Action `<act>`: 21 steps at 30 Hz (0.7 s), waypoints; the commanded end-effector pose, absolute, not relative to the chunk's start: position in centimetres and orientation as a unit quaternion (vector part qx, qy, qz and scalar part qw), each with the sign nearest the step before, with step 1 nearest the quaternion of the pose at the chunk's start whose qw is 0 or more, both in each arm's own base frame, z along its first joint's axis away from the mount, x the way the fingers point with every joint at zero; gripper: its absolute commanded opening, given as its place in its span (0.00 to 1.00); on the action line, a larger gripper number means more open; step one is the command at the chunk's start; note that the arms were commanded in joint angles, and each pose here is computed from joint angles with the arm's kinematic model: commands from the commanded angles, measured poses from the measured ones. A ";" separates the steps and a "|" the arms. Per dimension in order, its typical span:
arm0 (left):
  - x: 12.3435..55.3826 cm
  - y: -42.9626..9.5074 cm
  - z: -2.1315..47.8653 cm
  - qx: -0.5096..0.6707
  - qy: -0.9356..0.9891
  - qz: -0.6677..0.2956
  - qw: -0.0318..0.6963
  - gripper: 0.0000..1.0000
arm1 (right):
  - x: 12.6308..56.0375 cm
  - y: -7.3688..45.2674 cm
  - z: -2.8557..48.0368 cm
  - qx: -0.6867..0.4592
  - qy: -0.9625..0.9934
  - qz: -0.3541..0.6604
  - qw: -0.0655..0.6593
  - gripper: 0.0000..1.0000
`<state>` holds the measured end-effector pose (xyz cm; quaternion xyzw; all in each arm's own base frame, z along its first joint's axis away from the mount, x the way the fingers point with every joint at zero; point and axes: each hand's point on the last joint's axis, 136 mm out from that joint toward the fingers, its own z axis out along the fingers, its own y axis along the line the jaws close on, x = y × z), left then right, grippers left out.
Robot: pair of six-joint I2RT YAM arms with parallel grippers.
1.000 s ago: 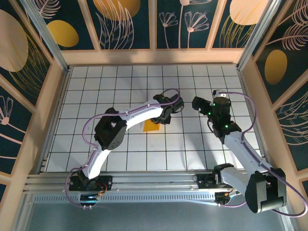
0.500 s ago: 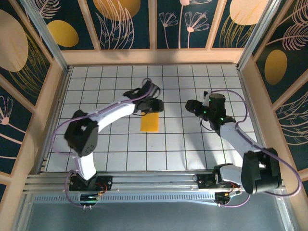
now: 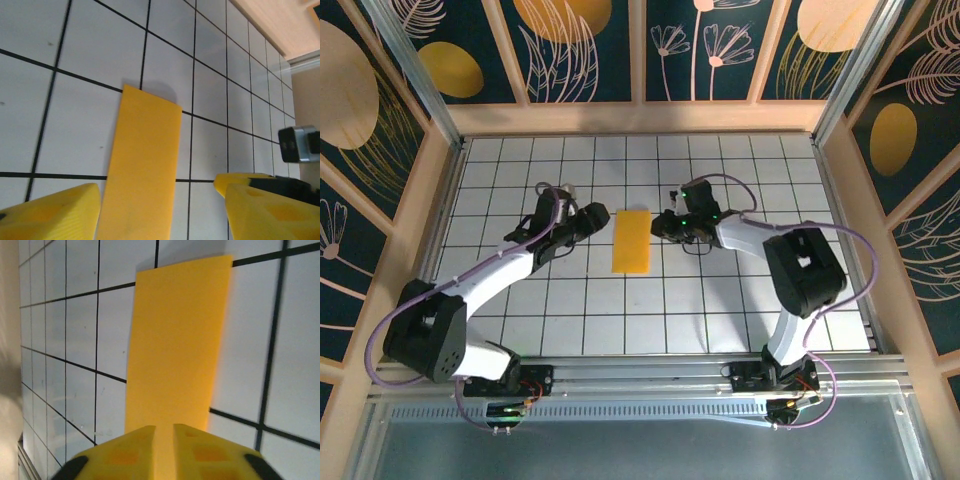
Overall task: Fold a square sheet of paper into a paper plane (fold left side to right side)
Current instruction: Third fold the triangle at the center of the table.
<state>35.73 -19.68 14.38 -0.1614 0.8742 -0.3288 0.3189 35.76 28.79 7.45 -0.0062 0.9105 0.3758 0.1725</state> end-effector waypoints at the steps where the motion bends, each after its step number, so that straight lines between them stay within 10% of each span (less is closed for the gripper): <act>1: 36.2 -18.2 16.1 -0.180 0.852 -0.329 0.365 0.70 | 36.3 29.5 5.9 -0.003 0.924 0.350 0.156 0.09; 21: 34.9 -19.7 11.6 -0.121 0.897 -0.310 0.292 0.64 | 34.9 29.1 0.2 -0.017 0.954 0.280 0.103 0.00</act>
